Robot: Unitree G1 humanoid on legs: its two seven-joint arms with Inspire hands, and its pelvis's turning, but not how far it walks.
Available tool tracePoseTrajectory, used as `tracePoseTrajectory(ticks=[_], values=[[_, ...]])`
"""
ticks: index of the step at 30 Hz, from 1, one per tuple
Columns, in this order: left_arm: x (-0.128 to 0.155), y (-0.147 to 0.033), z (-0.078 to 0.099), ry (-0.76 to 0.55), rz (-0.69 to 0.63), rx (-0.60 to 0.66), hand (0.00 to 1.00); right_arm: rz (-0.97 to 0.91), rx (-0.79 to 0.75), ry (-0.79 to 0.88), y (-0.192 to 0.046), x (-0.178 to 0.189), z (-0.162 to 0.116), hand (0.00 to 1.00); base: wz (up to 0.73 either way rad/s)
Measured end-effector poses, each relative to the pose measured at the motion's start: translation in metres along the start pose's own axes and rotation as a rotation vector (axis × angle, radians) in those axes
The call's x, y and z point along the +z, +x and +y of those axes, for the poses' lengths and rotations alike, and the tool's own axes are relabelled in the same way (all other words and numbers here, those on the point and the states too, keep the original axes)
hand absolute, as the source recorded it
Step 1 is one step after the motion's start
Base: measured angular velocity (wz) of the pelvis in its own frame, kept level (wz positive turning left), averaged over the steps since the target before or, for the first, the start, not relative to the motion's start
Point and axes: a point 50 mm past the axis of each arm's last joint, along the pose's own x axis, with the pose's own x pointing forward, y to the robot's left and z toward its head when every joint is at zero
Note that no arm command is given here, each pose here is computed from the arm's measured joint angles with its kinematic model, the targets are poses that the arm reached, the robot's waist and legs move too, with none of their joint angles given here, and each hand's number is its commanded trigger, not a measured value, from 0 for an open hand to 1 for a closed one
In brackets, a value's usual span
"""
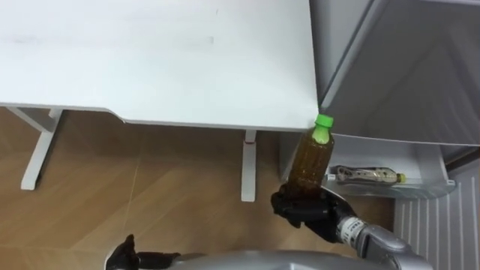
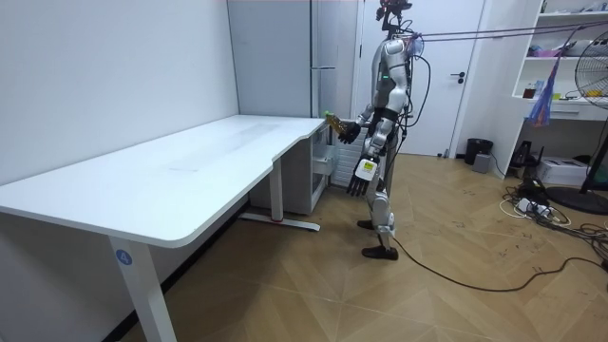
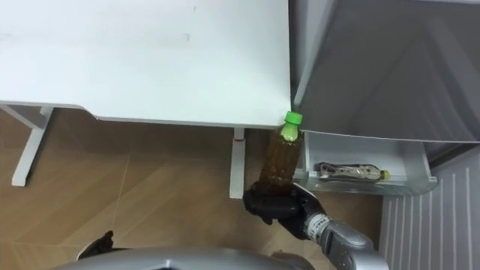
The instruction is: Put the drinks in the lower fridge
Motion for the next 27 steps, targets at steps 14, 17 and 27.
tracePoseTrajectory(ticks=[14, 17, 27], values=[[0.004, 0.002, -0.006, 0.065, -0.007, -0.020, 0.00, 0.040, -0.171, 0.173, -0.006, -0.022, -0.017, 1.00, -0.04], [0.004, 0.002, -0.006, 0.057, -0.007, -0.018, 0.00, 0.053, -0.203, 0.187, -0.007, -0.026, -0.020, 1.00, 0.00], [0.001, 0.001, -0.004, 0.055, 0.000, -0.015, 0.00, -0.058, -0.300, 0.513, -0.009, -0.027, -0.028, 1.00, -0.03]])
